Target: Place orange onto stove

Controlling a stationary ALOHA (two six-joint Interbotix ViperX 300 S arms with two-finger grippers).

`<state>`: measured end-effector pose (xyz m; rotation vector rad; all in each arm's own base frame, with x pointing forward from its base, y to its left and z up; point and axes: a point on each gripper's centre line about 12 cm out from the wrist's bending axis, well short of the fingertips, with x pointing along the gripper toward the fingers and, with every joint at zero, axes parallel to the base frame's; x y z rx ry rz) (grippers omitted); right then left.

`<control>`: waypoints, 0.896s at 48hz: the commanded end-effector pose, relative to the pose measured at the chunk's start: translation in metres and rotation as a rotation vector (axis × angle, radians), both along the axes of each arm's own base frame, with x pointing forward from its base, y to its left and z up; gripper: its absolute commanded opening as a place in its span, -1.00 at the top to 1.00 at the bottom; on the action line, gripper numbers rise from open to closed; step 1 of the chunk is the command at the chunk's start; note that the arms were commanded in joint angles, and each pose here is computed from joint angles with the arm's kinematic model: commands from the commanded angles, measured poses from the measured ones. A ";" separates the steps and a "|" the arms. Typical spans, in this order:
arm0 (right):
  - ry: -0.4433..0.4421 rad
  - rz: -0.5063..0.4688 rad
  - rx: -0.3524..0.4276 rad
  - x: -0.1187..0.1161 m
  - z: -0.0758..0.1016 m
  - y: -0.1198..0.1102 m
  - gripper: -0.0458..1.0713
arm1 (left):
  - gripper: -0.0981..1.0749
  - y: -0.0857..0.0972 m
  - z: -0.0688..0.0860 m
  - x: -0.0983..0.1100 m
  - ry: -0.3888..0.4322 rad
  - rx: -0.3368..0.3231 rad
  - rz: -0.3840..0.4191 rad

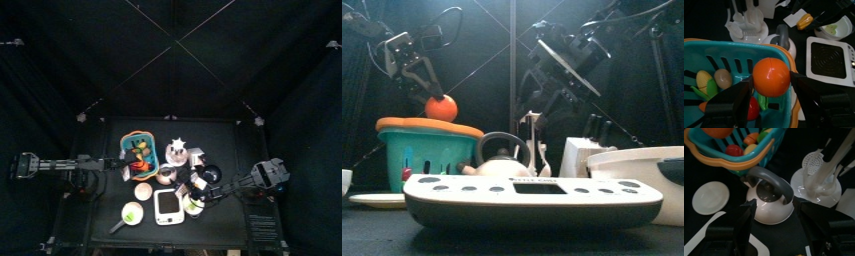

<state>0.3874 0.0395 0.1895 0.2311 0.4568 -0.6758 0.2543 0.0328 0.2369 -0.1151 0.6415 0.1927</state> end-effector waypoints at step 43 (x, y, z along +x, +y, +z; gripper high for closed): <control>-0.088 -0.183 0.144 -0.035 0.003 0.014 -0.73 | -0.40 -0.084 0.003 0.056 -0.176 0.267 -0.501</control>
